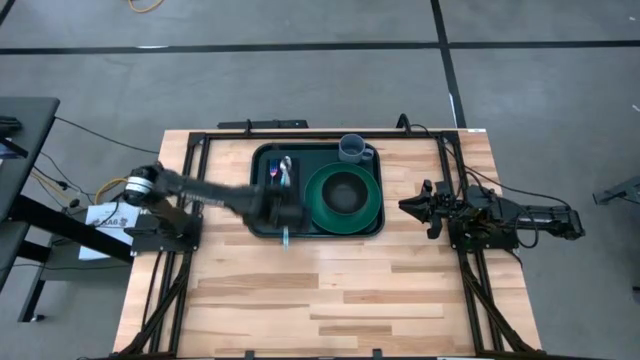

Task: Set up tray
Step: Put the blue pattern table knife beside the light blue spoon on top of the black towel on the black serving tray

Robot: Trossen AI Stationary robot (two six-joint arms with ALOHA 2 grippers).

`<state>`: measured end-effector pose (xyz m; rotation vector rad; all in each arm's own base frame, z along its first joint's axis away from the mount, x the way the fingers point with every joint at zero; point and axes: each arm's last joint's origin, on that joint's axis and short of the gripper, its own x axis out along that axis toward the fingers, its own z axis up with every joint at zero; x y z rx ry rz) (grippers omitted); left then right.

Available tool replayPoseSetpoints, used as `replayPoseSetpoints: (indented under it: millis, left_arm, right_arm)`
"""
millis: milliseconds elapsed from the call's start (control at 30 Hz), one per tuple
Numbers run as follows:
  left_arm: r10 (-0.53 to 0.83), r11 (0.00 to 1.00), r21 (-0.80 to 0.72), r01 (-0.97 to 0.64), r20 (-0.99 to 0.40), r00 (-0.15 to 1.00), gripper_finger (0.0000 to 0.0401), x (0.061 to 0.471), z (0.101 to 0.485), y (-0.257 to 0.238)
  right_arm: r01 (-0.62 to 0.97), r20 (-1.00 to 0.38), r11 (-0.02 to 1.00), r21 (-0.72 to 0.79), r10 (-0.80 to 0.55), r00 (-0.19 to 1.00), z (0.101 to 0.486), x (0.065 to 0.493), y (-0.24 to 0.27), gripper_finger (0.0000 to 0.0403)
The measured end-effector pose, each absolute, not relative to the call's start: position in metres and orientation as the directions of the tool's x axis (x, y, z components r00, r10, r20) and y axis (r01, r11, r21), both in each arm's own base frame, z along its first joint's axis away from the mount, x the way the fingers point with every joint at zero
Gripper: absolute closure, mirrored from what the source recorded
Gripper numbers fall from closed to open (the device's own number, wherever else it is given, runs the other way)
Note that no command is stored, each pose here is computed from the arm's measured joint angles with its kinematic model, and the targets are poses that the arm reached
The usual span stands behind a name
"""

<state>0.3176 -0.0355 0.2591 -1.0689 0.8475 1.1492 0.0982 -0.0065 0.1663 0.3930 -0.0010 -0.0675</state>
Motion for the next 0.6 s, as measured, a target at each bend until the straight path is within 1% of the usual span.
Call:
replayPoseSetpoints:
  millis: [233,333,433,600]
  left_arm:
    - [0.258,0.121,-0.145,-0.982,-0.951,0.172,0.0399,0.318,0.259,0.043]
    - [0.250,0.129,-0.159,-0.979,-0.950,0.187,0.0399,0.317,0.259,0.070]
    - [0.243,0.131,-0.202,-0.971,-0.943,0.229,0.0399,0.318,0.258,0.091]
    - [0.191,0.134,-0.218,-0.967,-0.952,0.241,0.0399,0.326,0.241,0.114]
  right_arm:
    - [0.066,-0.012,0.921,0.383,-0.066,0.998,0.166,0.098,-0.006,0.0344]
    - [0.066,-0.012,0.921,0.383,-0.066,0.998,0.166,0.098,-0.006,0.0344]
    - [0.066,-0.012,0.922,0.383,-0.066,0.998,0.166,0.098,-0.006,0.0344]
    - [0.065,-0.012,0.921,0.383,-0.066,0.998,0.166,0.098,-0.006,0.0344]
